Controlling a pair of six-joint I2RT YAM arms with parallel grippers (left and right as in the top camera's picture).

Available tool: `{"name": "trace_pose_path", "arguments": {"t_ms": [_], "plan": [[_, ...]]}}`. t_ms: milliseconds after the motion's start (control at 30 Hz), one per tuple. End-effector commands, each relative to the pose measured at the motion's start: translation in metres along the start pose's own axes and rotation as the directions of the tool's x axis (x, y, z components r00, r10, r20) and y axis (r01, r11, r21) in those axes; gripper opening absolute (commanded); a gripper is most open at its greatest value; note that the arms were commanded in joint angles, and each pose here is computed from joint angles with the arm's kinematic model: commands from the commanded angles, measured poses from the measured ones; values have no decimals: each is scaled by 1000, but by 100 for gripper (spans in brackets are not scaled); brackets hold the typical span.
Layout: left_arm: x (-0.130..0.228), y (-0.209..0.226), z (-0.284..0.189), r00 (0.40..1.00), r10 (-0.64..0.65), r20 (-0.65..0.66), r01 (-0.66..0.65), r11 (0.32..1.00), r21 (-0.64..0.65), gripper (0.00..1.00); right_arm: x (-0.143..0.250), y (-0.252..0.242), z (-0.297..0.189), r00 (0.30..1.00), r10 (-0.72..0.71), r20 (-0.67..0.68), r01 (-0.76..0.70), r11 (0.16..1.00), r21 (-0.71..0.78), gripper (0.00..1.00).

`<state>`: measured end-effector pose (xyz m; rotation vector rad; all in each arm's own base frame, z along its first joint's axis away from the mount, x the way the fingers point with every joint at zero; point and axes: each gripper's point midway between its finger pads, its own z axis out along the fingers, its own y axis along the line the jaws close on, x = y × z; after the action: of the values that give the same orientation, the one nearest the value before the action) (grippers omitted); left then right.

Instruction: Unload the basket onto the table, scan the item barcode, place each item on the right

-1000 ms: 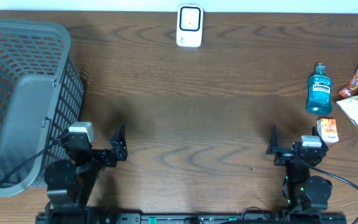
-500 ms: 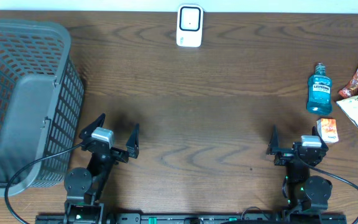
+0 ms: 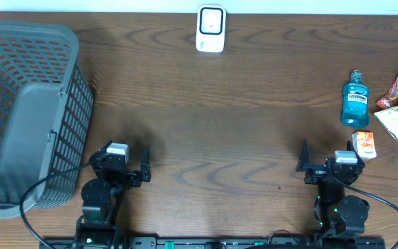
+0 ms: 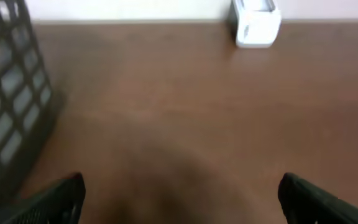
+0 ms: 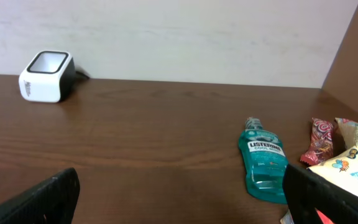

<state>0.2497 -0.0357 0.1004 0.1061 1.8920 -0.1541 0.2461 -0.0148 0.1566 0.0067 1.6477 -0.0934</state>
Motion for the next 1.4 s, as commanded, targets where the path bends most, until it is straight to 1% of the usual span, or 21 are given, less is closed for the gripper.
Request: {"name": "trace_pose_path", "arguments": {"t_ms": [0,67,333,567,900,1367], "plan": [[18,5,-1,998,10,-68,-12,1000,-28,99,1,1,0,1000,-9,-3,9,1000,-6,99],[28,5,-2,994,7,-111,-10,1000,-29,99,1,1,0,1000,-9,-2,9,1000,-6,99],[23,5,-2,996,8,-88,-10,1000,-27,99,1,1,0,1000,-9,-3,9,1000,-6,99],[-7,3,-10,999,14,48,-13,1000,-22,99,1,1,0,1000,-9,-2,9,1000,-5,99],[-35,1,-20,984,23,178,-20,1000,-18,99,1,1,0,1000,-9,-3,9,1000,-6,99],[-34,1,-20,984,23,176,-20,1000,-19,99,1,1,0,1000,-9,-2,9,1000,-5,99]]}}
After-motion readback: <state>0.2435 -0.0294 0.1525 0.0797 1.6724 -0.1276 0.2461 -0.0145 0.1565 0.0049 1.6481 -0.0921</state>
